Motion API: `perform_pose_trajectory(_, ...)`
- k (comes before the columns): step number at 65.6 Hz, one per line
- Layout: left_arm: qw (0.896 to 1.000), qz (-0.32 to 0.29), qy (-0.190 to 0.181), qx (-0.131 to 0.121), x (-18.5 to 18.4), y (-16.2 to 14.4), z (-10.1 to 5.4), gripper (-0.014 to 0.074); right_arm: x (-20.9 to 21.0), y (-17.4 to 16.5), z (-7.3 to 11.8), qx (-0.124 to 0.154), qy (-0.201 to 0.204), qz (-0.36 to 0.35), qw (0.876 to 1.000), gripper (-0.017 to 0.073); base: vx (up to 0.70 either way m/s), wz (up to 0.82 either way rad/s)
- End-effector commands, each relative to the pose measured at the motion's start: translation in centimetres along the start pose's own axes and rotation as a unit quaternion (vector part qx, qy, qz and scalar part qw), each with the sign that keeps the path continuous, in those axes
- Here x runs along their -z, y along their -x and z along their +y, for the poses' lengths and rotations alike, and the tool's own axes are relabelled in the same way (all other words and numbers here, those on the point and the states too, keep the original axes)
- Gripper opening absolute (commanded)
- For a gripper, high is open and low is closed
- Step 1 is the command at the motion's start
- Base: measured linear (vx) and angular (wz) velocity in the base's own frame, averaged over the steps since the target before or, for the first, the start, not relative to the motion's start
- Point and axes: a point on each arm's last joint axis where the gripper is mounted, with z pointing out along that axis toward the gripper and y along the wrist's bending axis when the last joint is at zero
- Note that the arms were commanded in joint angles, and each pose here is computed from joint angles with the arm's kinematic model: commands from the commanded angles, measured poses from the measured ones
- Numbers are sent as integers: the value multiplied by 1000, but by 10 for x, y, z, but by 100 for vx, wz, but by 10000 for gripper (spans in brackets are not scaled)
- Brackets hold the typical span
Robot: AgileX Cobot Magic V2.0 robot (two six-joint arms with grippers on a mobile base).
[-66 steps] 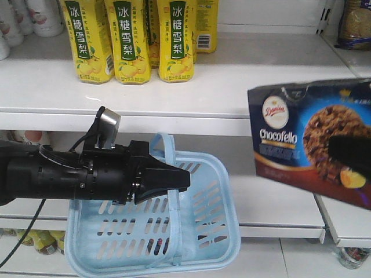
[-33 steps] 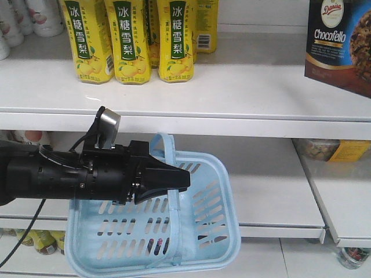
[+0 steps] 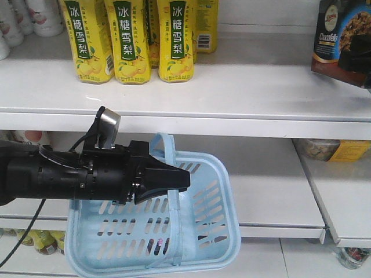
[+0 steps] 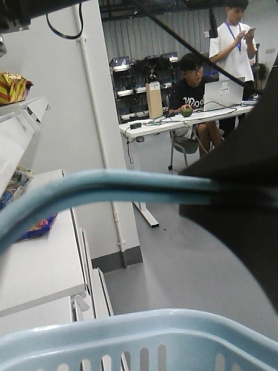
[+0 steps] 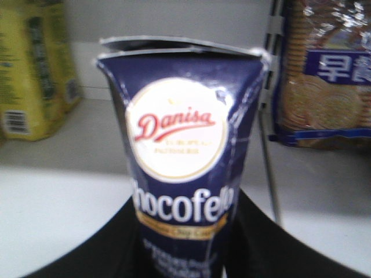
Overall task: Left arm holds basket, right arm returns cookies
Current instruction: 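Lower the box onto the upper shelf and open the right gripper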
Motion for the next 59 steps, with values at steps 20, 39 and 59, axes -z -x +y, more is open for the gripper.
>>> perform_pose_trajectory(20, 997, -23, -69, -7, 6, 5, -30, -3, -30, 6, -12, 22, -43, -54, 997, 176, 0, 0)
perform_pose_trajectory(39, 997, -23, -69, -7, 6, 5, -30, -3, -46, -5, -13, 11, -45, -37, 998, 330, 0, 0)
perform_pose_trajectory(59, 997, -23, -69, -7, 6, 5, -30, -3, -44, 1, -10, 6, -29, -21, 999, 553, 0, 0)
